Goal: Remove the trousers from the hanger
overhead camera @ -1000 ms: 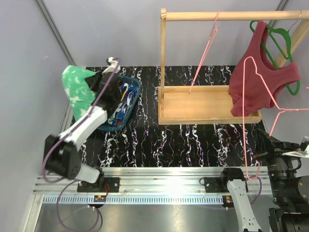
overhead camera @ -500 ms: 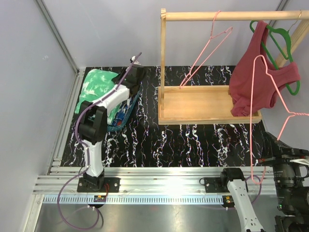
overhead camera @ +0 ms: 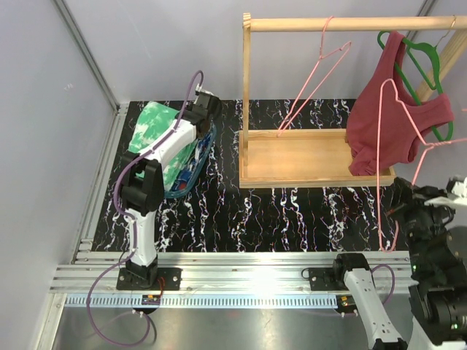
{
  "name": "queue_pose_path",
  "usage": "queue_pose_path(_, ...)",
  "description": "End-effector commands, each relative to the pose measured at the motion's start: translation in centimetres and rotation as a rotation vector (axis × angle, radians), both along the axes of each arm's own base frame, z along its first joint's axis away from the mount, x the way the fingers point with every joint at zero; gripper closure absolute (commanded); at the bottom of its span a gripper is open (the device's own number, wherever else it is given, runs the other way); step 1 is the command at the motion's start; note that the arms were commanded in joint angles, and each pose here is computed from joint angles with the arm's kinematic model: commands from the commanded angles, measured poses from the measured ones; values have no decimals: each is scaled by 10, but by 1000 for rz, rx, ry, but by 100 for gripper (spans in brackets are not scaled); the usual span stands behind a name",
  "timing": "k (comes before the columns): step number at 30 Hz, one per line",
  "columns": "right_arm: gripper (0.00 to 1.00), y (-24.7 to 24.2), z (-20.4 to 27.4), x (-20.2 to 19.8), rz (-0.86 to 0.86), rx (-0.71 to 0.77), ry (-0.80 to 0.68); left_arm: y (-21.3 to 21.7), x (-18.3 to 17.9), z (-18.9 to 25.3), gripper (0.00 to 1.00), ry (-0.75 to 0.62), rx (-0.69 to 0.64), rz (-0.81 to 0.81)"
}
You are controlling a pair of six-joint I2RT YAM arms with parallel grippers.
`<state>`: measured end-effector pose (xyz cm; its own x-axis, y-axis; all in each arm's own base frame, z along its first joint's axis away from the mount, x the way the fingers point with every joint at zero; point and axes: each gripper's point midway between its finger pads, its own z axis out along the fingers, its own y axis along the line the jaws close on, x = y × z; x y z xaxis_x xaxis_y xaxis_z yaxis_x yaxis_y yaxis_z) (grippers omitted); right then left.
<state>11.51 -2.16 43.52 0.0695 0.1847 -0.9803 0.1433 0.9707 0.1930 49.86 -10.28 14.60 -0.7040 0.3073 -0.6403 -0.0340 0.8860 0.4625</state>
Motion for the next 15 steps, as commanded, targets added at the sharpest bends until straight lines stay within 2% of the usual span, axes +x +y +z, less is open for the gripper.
queue_pose_path(1, 100, 2, 16, 21, 13, -23, -24, -45, 11, 15, 100, -36, -225, -34)
queue_pose_path(2, 100, 4, 17, 23, 21, -23, -19, -47, 7, 16, 100, -15, -245, -25)
queue_pose_path(5, 100, 3, 17, 25, 20, -23, -18, -53, 7, 36, 100, -62, -299, -42)
queue_pose_path(11, 100, 7, 15, 30, 39, -16, -5, -53, 9, 21, 100, 1, -255, -63)
queue_pose_path(12, 100, 7, 13, 31, 39, -14, -1, -54, 9, 15, 99, 11, -256, -71)
queue_pose_path(15, 100, 9, 12, 36, 47, -12, 5, -56, 5, -15, 82, 87, -266, -94)
